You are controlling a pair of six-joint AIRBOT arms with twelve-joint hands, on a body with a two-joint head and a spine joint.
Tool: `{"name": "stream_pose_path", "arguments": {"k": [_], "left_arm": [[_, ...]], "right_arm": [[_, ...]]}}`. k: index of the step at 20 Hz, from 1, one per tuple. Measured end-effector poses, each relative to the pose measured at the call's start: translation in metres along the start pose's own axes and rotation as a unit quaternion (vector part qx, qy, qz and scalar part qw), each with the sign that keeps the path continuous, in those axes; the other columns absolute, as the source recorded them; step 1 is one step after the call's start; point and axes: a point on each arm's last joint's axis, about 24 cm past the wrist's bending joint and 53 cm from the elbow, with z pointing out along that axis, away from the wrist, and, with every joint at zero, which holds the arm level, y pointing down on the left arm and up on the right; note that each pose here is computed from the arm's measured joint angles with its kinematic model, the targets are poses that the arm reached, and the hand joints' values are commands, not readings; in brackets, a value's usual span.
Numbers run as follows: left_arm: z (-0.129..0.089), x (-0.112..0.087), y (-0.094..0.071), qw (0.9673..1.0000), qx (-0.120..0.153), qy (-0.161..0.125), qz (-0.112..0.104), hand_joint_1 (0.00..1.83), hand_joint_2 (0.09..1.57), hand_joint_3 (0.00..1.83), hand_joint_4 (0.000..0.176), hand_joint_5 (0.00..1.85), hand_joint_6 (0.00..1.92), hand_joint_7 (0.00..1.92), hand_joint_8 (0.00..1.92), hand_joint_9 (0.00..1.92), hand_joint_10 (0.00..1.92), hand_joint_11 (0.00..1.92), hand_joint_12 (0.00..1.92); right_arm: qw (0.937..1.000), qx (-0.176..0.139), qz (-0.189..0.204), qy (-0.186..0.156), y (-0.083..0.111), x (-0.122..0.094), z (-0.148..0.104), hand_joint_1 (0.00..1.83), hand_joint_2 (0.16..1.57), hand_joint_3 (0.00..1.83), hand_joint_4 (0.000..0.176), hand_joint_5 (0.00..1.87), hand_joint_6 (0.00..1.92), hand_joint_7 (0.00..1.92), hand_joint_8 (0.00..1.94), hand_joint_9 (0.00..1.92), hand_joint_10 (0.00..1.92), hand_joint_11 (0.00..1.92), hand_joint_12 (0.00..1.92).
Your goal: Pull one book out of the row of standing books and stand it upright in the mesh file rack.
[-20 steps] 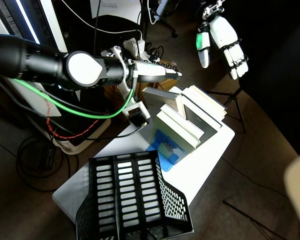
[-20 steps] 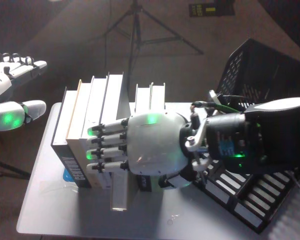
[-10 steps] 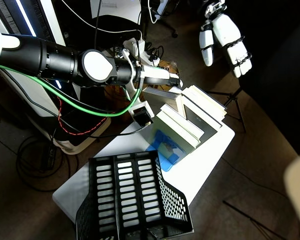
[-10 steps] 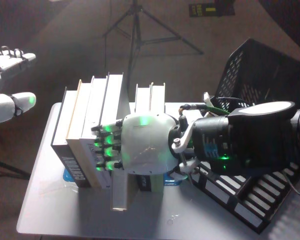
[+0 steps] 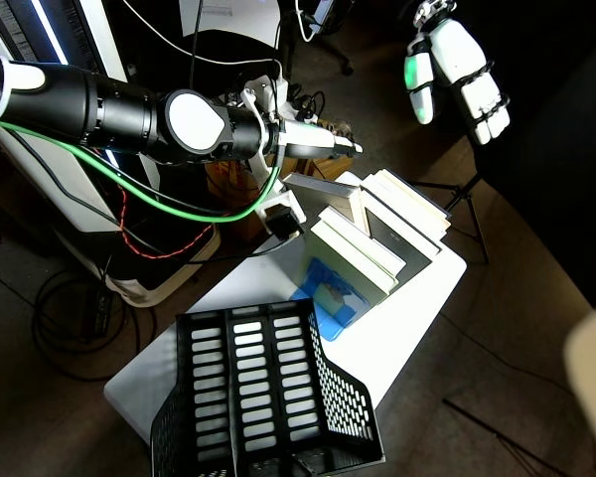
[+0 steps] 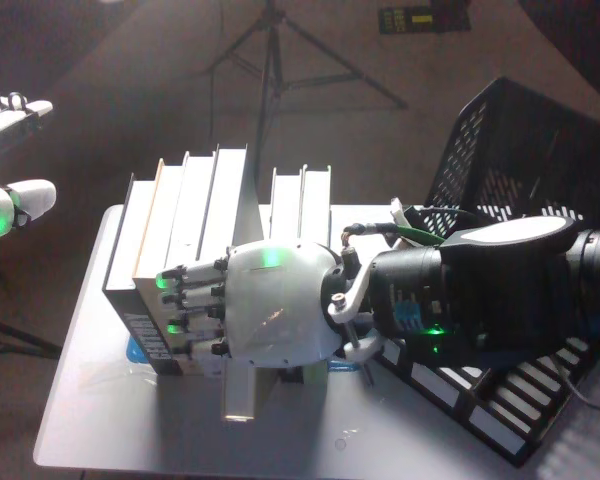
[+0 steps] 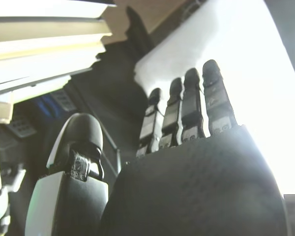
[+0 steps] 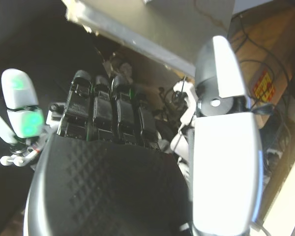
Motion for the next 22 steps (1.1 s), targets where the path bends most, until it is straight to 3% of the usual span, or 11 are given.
{"name": "stream_pose_path", "arguments": {"k": [1,2,3,4,10,12,16,19,21,22], "left_arm": [[0.0,0.0,0.0,1.0,0.0,0.0,0.0,0.08,1.43,0.0,0.056,0.04,0.0,0.0,0.0,0.0,0.0,0.0,0.0],[0.0,0.0,0.0,1.0,0.0,0.0,0.0,0.09,1.43,0.0,0.055,0.05,0.0,0.0,0.0,0.0,0.0,0.0,0.0],[0.0,0.0,0.0,1.0,0.0,-0.001,0.0,0.09,1.43,0.0,0.049,0.05,0.0,0.0,0.0,0.0,0.0,0.0,0.0],[0.0,0.0,0.0,1.0,0.0,0.0,0.0,0.09,1.43,0.0,0.049,0.05,0.0,0.0,0.0,0.0,0.0,0.0,0.0],[0.0,0.003,-0.001,1.0,0.002,0.003,0.002,0.09,1.43,0.0,0.053,0.04,0.0,0.0,0.0,0.0,0.0,0.0,0.0],[0.001,0.003,-0.001,1.0,0.002,0.005,0.003,0.13,1.43,0.0,0.038,0.06,0.01,0.01,0.0,0.0,0.0,0.0,0.0],[0.007,0.013,-0.004,0.9999,0.006,0.013,0.002,0.09,1.44,0.0,0.04,0.05,0.0,0.0,0.0,0.0,0.0,0.0,0.0],[0.011,0.014,-0.009,0.9998,0.015,0.015,0.005,0.09,1.44,0.0,0.048,0.05,0.0,0.0,0.0,0.0,0.0,0.0,0.0],[0.013,0.013,-0.011,0.9997,0.017,0.014,0.007,0.07,1.44,0.0,0.065,0.04,0.0,0.0,0.0,0.0,0.0,0.0,0.0],[0.015,0.013,-0.011,0.9997,0.018,0.013,0.006,0.06,1.44,0.0,0.051,0.04,0.0,0.0,0.0,0.0,0.0,0.0,0.0]], "right_arm": [[1.0,-0.001,0.001,0.001,0.001,0.001,0.001,1.2,0.81,0.0,0.0,0.19,0.03,0.09,0.0,0.0,0.0,0.0,0.0],[1.0,-0.003,0.003,0.002,0.003,0.003,0.002,1.29,0.89,0.03,0.0,0.08,0.0,0.02,0.0,0.0,0.0,0.0,0.0],[1.0,-0.002,0.004,0.006,0.004,0.007,0.004,1.34,1.01,0.09,0.027,0.02,0.0,0.0,0.0,0.0,0.0,0.0,0.0],[0.9999,-0.003,0.006,0.009,0.005,0.011,0.004,1.35,1.03,0.11,0.035,0.0,0.0,0.0,0.0,0.0,0.0,0.0,0.0],[0.9997,-0.006,0.014,0.019,0.013,0.023,0.016,1.35,1.04,0.12,0.037,0.0,0.0,0.0,0.0,0.0,0.0,0.0,0.0],[0.9996,0.003,0.014,0.025,0.006,0.027,0.018,1.35,1.03,0.12,0.037,0.0,0.0,0.0,0.0,0.0,0.0,0.0,0.0],[0.9988,0.027,0.013,0.039,-0.013,0.037,0.017,1.35,1.03,0.13,0.037,0.0,0.0,0.0,0.0,0.0,0.0,0.0,0.0],[0.9983,0.031,0.016,0.047,-0.013,0.046,0.02,1.35,1.03,0.13,0.037,0.0,0.0,0.0,0.0,0.0,0.0,0.0,0.0],[0.9982,0.03,0.017,0.049,-0.012,0.048,0.021,1.36,0.83,0.55,0.036,0.0,0.0,0.0,0.0,0.0,0.0,0.0,0.0],[0.9982,0.029,0.017,0.049,-0.011,0.047,0.021,1.36,0.78,0.66,0.037,0.0,0.0,0.0,0.0,0.0,0.0,0.0,0.0]]}}
